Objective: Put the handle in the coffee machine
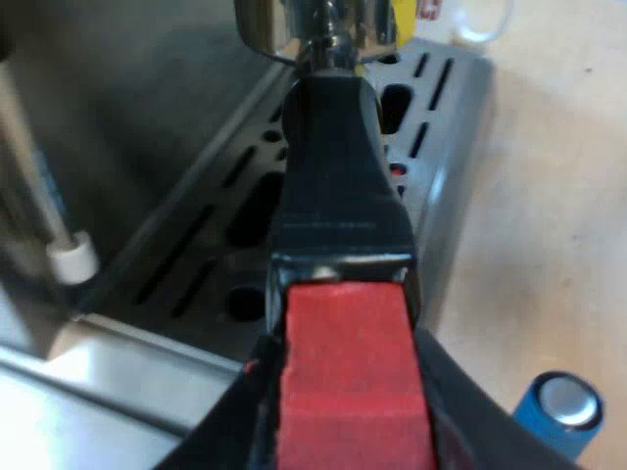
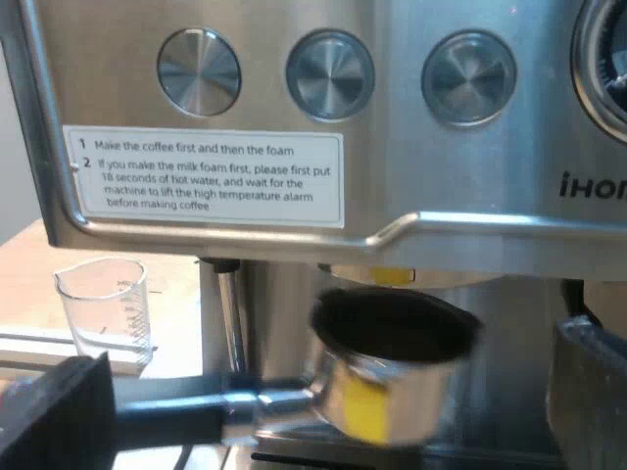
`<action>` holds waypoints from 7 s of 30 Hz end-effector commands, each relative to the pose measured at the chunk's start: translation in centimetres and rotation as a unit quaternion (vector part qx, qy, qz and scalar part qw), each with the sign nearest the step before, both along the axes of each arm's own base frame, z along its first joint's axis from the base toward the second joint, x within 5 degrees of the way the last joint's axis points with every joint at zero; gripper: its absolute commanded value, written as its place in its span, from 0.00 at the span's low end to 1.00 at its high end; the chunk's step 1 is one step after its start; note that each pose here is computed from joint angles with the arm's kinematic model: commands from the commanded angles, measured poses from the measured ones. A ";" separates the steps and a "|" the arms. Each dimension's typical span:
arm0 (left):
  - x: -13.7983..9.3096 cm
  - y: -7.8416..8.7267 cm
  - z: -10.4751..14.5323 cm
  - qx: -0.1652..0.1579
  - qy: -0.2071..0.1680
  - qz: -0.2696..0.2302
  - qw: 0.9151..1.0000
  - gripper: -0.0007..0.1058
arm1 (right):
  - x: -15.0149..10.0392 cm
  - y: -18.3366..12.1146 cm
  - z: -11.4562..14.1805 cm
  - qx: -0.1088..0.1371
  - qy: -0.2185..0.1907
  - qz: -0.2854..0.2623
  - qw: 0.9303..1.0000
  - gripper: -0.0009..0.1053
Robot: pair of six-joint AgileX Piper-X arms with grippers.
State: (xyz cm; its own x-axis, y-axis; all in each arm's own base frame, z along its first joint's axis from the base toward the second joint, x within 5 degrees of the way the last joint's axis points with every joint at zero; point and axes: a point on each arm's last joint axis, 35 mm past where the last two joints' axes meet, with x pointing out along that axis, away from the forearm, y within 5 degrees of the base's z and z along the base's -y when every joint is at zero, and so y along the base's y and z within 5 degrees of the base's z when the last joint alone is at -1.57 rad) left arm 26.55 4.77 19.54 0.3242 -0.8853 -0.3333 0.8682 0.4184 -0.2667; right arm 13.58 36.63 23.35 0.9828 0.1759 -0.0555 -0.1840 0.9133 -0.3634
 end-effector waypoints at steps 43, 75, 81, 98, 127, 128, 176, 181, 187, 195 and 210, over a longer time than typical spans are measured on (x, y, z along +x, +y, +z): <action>1.3 -0.8 2.2 -0.030 -0.029 -0.020 0.999 0.01 | 0.0 0.1 0.0 -0.013 0.002 0.000 1.000 0.86; 1.5 -0.7 4.0 -0.061 -0.055 -0.027 0.996 0.01 | 0.0 0.1 0.0 -0.013 0.002 0.000 1.000 0.86; 1.2 -0.8 4.7 -0.058 -0.067 -0.028 0.996 0.01 | 0.0 0.1 0.0 -0.013 0.002 0.000 1.000 0.86; 1.3 -0.9 5.0 -0.091 -0.070 -0.035 0.993 0.01 | 0.0 0.1 0.0 -0.013 0.002 0.000 1.000 0.86; 2.0 -0.7 5.4 -0.093 -0.112 -0.042 0.988 0.01 | 0.0 -0.1 -0.2 -0.017 0.003 0.000 1.000 0.86; 2.0 -0.7 5.4 -0.093 -0.112 -0.042 0.988 0.01 | 0.0 -0.1 -0.2 -0.017 0.003 0.000 1.000 0.86; 2.0 -0.7 4.9 -0.084 -0.059 -0.025 0.994 0.01 | 3.4 0.3 -6.1 -0.039 0.050 0.033 0.997 0.21; 2.0 -0.7 4.9 -0.084 -0.059 -0.025 0.994 0.01 | 5.7 -0.4 -6.8 0.001 0.059 0.032 0.998 0.15; 2.0 -0.7 4.9 -0.084 -0.059 -0.025 0.994 0.01 | 8.1 -1.3 -6.8 0.037 0.045 0.021 0.998 0.15; 2.0 -0.7 4.9 -0.084 -0.059 -0.025 0.994 0.01 | 10.1 -1.7 -7.2 0.054 0.034 -0.001 0.998 0.36; 2.0 -0.7 4.9 -0.084 -0.059 -0.025 0.994 0.01 | 12.2 -0.1 -5.8 0.052 -0.019 -0.029 0.998 0.37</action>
State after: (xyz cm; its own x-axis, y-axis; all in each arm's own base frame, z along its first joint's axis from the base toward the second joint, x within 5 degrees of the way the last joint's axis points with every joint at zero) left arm 28.52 4.28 22.84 0.3364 -0.8991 -0.2802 0.8841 0.4040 -0.2350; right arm 25.47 36.58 17.13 0.9905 0.1360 -0.0203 -0.1363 0.9516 -0.2755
